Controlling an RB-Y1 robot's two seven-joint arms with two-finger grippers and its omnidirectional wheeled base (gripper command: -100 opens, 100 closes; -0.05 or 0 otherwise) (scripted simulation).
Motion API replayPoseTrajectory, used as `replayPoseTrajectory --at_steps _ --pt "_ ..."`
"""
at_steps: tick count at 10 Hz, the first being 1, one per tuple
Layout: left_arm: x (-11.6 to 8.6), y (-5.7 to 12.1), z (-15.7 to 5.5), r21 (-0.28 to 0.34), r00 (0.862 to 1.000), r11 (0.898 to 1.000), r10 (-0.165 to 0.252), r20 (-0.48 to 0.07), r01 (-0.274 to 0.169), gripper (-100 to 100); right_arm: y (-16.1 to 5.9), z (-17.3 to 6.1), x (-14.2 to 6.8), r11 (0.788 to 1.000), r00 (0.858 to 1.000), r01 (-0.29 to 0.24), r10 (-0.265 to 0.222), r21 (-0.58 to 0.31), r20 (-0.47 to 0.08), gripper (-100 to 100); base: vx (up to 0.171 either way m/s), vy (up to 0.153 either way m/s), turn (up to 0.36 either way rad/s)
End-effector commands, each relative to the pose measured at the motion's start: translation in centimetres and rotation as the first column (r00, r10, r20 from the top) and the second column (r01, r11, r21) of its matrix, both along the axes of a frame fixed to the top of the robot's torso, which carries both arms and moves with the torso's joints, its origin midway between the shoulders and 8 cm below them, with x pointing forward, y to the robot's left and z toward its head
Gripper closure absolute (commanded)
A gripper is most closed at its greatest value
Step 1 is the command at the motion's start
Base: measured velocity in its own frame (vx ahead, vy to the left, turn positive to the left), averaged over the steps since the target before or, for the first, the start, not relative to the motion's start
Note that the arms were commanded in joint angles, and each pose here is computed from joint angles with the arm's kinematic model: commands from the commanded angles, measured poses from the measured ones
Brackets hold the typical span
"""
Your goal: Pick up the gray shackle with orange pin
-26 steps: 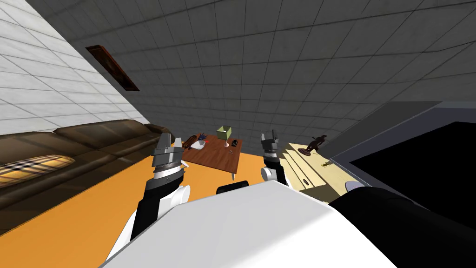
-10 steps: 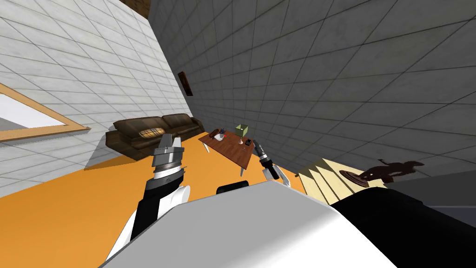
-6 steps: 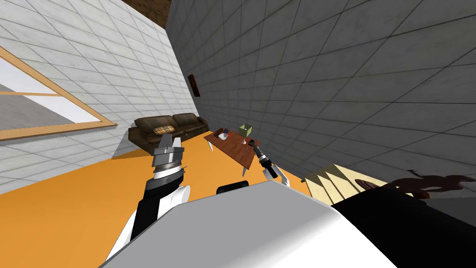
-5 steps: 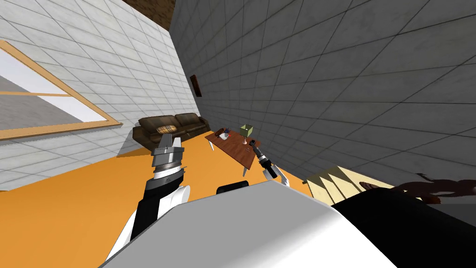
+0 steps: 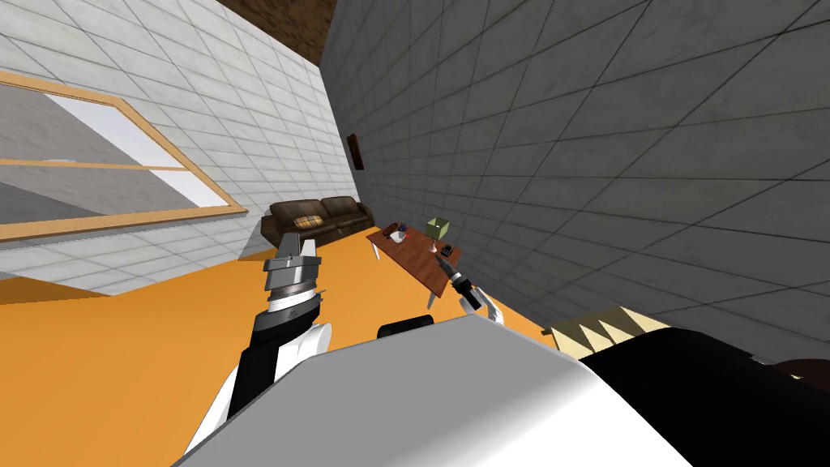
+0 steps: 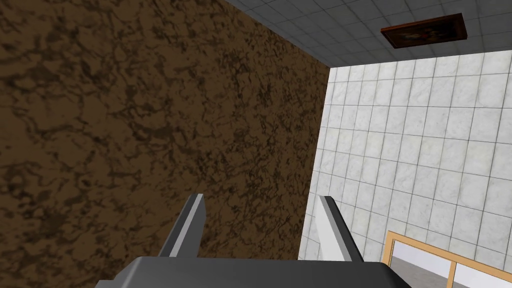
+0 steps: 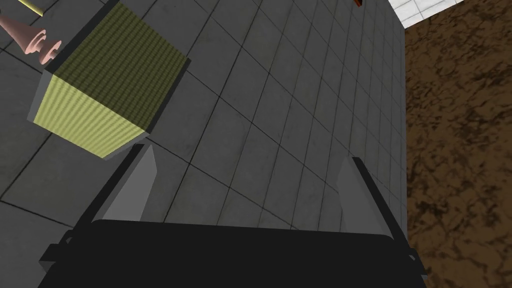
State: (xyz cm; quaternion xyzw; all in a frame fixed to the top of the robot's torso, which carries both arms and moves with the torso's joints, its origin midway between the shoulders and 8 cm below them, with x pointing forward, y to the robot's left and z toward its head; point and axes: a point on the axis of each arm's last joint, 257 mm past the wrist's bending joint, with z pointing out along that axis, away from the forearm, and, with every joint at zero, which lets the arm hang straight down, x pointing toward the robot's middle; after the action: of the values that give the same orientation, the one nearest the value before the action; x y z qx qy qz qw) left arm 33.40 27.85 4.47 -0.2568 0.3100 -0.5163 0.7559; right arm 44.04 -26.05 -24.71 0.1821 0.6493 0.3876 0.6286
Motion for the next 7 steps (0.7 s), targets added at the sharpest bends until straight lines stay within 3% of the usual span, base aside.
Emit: replayPoseTrajectory --at_steps 1,2,3,5,7 --pt "0.0 0.0 0.0 0.000 1.000 1.000 0.000 0.000 0.000 0 -0.3 -2.2 0.2 0.997 0.999 -0.010 0.007 -0.076 -0.040 -100 0.001 0.044 0.257" --pt "0.0 0.0 0.0 0.000 1.000 1.000 0.000 0.000 0.000 0 -0.7 -3.5 0.0 0.996 0.998 -0.005 -0.001 -0.084 -0.066 -100 0.004 0.033 0.124" --pt "0.0 0.0 0.0 0.000 1.000 1.000 0.000 0.000 0.000 0 -0.9 -4.9 0.2 0.988 0.996 -0.021 0.007 -0.150 -0.090 -100 0.010 0.043 0.205" --pt "0.0 0.0 0.0 0.000 1.000 1.000 0.000 0.000 0.000 0 -1.4 -6.3 -0.2 0.987 0.993 -0.017 -0.002 -0.158 -0.120 -100 0.012 0.023 0.056" --pt "0.0 0.0 0.0 0.000 1.000 1.000 0.000 0.000 0.000 0 -2.5 -9.9 -0.3 0.959 0.982 -0.049 -0.004 -0.279 -0.188 -100 0.025 0.041 0.284"
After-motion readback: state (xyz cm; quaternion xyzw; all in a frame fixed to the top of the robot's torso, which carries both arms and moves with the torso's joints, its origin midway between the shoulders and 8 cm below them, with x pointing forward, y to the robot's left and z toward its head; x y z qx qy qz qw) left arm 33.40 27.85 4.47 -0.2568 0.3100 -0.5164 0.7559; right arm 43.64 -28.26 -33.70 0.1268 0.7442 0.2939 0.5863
